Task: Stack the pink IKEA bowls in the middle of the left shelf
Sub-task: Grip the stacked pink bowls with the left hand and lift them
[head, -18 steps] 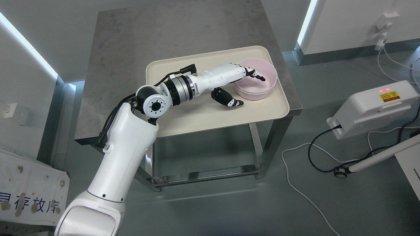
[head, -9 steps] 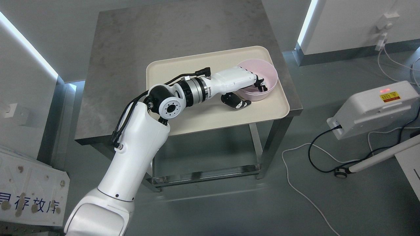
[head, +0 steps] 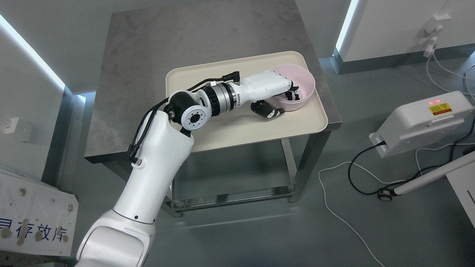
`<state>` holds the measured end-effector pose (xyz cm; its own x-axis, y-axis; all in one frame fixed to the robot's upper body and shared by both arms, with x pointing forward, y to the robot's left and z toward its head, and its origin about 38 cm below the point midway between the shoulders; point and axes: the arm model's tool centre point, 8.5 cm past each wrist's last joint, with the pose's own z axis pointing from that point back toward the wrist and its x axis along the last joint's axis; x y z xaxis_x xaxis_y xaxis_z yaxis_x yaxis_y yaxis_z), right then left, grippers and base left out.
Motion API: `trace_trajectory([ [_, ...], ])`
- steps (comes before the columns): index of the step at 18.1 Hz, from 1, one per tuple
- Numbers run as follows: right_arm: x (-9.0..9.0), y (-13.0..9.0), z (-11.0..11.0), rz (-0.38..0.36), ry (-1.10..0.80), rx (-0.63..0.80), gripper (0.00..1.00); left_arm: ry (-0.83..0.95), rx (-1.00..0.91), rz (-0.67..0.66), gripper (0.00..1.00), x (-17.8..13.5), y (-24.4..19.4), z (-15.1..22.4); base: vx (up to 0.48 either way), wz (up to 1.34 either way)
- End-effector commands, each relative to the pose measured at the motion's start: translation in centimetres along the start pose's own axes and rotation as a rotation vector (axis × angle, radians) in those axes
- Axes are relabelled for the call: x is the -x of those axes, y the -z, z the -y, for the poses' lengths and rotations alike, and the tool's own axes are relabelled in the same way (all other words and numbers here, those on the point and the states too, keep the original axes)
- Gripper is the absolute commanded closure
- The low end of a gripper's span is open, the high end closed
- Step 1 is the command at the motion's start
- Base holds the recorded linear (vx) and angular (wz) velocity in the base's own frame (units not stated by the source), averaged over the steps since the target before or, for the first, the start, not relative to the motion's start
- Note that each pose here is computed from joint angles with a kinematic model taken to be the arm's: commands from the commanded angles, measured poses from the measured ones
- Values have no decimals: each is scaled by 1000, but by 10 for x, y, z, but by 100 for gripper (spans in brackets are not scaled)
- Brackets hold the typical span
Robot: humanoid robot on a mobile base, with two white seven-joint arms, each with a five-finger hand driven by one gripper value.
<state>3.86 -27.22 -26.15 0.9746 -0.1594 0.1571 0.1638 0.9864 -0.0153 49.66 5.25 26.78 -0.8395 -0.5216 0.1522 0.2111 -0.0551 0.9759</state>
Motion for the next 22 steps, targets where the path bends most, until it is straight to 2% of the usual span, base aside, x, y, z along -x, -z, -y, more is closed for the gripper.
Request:
trace_trajectory([
  [1, -2, -1, 11, 2, -3, 17, 0, -31, -150, -36, 93, 35, -39, -26, 0, 0],
  [8, -2, -1, 11, 2, -3, 17, 0, -47, -332, 55, 92, 40, -74, -46, 0, 0],
  [12, -2, -1, 11, 2, -3, 17, 0, 3, -401, 124, 92, 24, -97, -31, 0, 0],
  [16, -2, -1, 11, 2, -3, 17, 0, 43, -486, 105, 92, 23, -125, -41, 0, 0],
  [22, -2, -1, 11, 2, -3, 17, 0, 76, -514, 115, 92, 11, -136, -44, 0, 0],
])
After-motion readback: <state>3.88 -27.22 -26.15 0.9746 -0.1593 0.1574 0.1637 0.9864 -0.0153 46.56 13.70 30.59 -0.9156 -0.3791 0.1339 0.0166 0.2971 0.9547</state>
